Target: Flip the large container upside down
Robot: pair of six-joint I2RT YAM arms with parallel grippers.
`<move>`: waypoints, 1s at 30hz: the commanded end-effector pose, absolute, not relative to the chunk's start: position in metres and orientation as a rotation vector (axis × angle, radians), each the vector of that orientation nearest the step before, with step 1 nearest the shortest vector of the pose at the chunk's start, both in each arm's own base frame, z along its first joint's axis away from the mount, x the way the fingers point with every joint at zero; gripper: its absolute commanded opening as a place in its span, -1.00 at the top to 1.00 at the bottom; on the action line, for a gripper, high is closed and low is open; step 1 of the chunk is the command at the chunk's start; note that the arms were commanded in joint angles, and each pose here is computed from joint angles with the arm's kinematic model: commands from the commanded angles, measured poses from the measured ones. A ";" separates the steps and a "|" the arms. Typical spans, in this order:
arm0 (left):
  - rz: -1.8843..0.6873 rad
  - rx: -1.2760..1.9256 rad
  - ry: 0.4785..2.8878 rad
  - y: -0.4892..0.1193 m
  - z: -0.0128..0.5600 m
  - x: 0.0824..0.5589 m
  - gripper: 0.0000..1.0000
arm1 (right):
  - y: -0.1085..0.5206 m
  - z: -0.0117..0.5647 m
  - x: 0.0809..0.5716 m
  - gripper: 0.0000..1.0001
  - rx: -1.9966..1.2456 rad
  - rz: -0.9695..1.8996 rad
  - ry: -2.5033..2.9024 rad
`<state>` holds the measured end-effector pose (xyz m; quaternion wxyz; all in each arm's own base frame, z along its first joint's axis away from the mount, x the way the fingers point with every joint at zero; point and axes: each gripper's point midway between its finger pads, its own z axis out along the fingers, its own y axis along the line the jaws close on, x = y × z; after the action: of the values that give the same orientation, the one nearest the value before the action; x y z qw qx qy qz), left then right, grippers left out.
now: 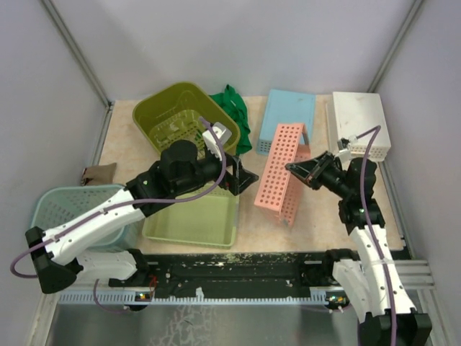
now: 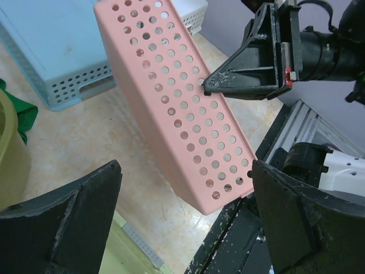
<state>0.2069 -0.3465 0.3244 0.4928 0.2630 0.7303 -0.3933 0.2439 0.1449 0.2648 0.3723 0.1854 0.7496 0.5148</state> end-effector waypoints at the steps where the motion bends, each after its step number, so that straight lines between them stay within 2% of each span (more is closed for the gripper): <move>1: -0.932 0.611 1.745 -0.335 0.341 0.208 -0.99 | 0.162 0.306 0.228 1.00 0.341 1.566 1.728; 7: -0.974 0.628 1.745 -0.345 0.335 0.206 -1.00 | 0.166 0.297 0.211 1.00 0.370 1.758 1.622; 30: -1.027 0.693 1.769 -0.366 0.321 0.205 -0.99 | 0.166 0.211 0.188 1.00 0.468 1.820 1.758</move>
<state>0.2044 -0.3613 0.3039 0.4611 0.2850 0.7384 -0.4012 0.1962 0.1663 0.2078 0.2673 0.2109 0.6604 0.6692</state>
